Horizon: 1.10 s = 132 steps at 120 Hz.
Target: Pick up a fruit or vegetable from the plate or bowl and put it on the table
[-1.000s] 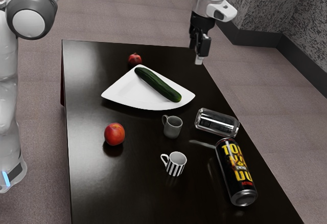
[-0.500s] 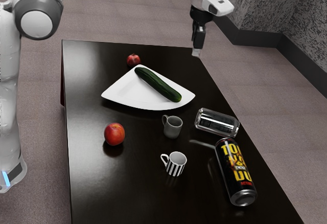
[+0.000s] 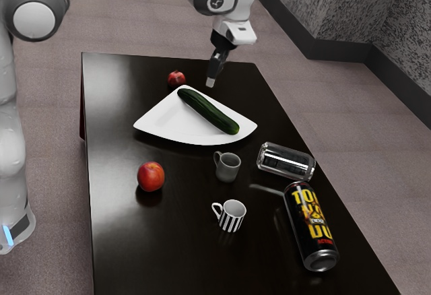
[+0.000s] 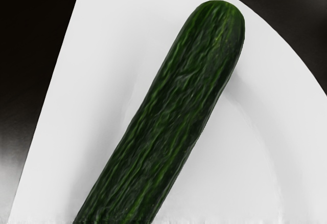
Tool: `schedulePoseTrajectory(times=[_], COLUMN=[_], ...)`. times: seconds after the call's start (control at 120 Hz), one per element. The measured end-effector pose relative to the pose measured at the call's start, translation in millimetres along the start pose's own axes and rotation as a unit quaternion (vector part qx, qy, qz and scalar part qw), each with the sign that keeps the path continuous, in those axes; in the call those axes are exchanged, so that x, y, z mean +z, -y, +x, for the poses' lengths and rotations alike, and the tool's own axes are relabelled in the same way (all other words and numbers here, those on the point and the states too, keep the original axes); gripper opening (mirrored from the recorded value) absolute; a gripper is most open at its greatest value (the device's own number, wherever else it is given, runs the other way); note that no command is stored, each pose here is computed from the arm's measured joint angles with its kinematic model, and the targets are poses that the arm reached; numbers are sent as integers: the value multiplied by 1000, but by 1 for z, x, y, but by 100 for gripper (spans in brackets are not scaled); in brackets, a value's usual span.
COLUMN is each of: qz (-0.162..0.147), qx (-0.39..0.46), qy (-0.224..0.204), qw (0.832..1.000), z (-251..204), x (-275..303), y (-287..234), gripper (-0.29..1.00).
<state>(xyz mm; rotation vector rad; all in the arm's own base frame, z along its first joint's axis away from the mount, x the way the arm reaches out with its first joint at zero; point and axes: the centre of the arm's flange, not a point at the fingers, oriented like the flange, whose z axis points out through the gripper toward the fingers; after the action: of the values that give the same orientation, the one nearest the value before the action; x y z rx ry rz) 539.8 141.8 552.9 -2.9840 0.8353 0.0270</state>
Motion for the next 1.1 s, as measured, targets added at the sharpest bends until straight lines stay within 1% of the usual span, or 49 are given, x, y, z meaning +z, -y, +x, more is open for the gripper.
schedulePoseTrajectory(times=[0.117,0.225,0.283,0.35,0.442,0.517,0.775,1.1], qz=[-2,8,17,28,33,36,43,43], qx=[21,52,81,126,193,227,226,272], qy=[2,-7,-14,-23,-28,-32,-31,-33], qw=[1000,999,996,991,980,973,973,961], z=[-21,-26,-15,8,40,52,24,37], x=[37,52,50,45,45,45,50,63], y=[16,16,7,-14,-53,-70,-32,-43], gripper=[70,70,70,70,70,70,70,70])
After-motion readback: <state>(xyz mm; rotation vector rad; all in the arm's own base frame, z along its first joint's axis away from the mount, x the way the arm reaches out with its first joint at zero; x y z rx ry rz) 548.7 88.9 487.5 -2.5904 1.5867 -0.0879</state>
